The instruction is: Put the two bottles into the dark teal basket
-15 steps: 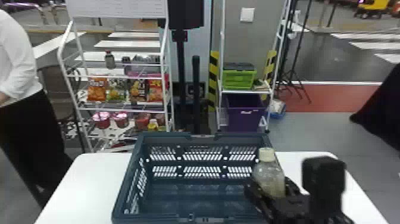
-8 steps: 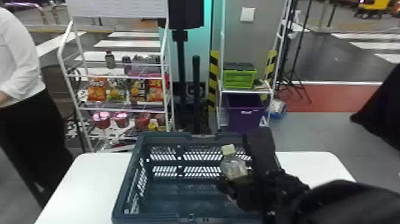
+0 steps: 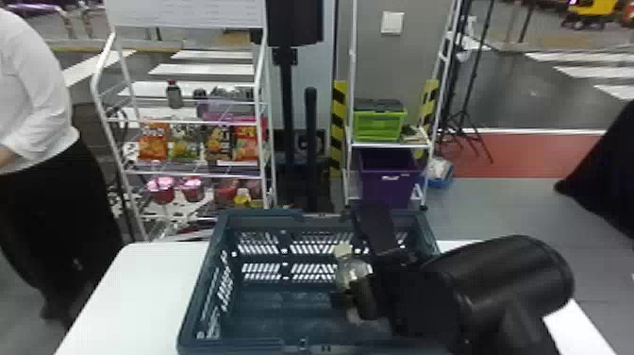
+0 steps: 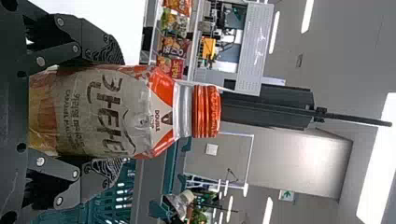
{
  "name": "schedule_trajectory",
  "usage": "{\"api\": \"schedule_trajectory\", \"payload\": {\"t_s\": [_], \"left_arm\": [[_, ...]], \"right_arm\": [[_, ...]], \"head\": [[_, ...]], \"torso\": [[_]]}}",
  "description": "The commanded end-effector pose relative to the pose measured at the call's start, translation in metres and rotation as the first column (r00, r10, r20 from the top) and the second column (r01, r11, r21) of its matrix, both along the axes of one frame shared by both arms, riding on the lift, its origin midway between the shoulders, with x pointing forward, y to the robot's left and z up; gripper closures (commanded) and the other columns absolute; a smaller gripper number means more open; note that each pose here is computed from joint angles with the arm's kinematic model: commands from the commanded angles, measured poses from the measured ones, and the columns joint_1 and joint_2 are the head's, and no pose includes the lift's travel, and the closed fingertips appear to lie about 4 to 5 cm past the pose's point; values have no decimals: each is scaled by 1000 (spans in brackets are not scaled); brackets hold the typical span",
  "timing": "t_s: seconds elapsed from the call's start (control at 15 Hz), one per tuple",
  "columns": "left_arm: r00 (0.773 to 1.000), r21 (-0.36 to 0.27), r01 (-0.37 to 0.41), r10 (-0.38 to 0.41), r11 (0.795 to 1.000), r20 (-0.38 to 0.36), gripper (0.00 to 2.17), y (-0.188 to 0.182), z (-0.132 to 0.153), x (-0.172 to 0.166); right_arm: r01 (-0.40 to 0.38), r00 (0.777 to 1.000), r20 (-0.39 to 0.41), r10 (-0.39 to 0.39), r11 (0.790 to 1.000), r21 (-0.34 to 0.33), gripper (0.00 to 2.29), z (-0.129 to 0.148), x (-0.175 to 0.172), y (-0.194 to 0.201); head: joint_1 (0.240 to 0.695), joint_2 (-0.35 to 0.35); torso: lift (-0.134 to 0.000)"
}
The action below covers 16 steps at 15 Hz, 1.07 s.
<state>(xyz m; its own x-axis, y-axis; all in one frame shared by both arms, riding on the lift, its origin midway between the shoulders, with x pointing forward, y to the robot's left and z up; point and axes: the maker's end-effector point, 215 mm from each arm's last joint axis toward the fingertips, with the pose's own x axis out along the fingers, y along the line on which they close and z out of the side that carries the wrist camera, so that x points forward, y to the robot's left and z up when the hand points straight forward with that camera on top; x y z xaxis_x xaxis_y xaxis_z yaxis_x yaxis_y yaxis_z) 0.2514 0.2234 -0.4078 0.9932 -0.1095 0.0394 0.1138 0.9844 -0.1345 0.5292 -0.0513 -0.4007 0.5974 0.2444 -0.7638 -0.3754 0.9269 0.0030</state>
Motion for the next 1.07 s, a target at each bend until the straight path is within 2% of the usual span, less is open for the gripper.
{"api": "schedule_trajectory", "payload": {"t_s": [0.0, 0.07, 0.13, 0.2, 0.27, 0.33, 0.47, 0.6, 0.8, 0.93, 1.0], "left_arm": [[1000, -1, -4, 4, 1000, -1, 2142, 1, -2, 1], [1000, -2, -7, 7, 1000, 0, 2142, 1, -1, 2], [1000, -4, -9, 9, 1000, -1, 2142, 1, -2, 2], [1000, -5, -10, 10, 1000, 0, 2142, 1, -2, 2], [1000, -6, -11, 11, 1000, -1, 2142, 0, -2, 3], [1000, -6, -11, 11, 1000, 0, 2142, 0, -1, 3], [1000, -6, -12, 12, 1000, -1, 2145, 1, -2, 4], [1000, -7, -16, 16, 1000, 0, 2142, 1, -2, 5], [1000, -6, -17, 17, 1000, 2, 2142, 2, -1, 5], [1000, -10, -23, 23, 1000, 7, 2142, 4, 1, 8], [1000, -7, -23, 23, 1000, 10, 2142, 6, 2, 10]], "right_arm": [[-1, 999, -45, 0, 1000, -19, 1639, -15, 2, -2], [-2, 998, -58, 1, 1000, -21, 1636, -19, 1, -2], [-6, 998, -65, 5, 1000, -16, 1409, -20, 1, -1], [-8, 998, -66, 7, 1000, -13, 947, -20, 1, 0], [-11, 996, -85, 9, 1000, -20, 383, -22, -3, -1], [-12, 995, -104, 9, 999, -30, 66, -24, -7, -4], [-16, 994, -109, 13, 1000, -25, -2, -24, -9, -2], [-29, 997, -67, 29, 999, 14, 19, -10, -1, 9], [-48, 995, 88, 38, 992, 113, 33, 23, 15, 34], [-59, 975, 223, 15, 979, 193, 33, 52, 17, 46], [-59, 953, 301, -6, 977, 207, 33, 63, 17, 35]], "head": [[499, 0], [499, 0], [499, 0], [499, 0], [499, 0], [499, 0], [499, 0], [499, 0], [499, 0], [499, 0], [499, 0]], "torso": [[0], [0], [0], [0], [0], [0], [0], [0], [0], [0], [0]]}}
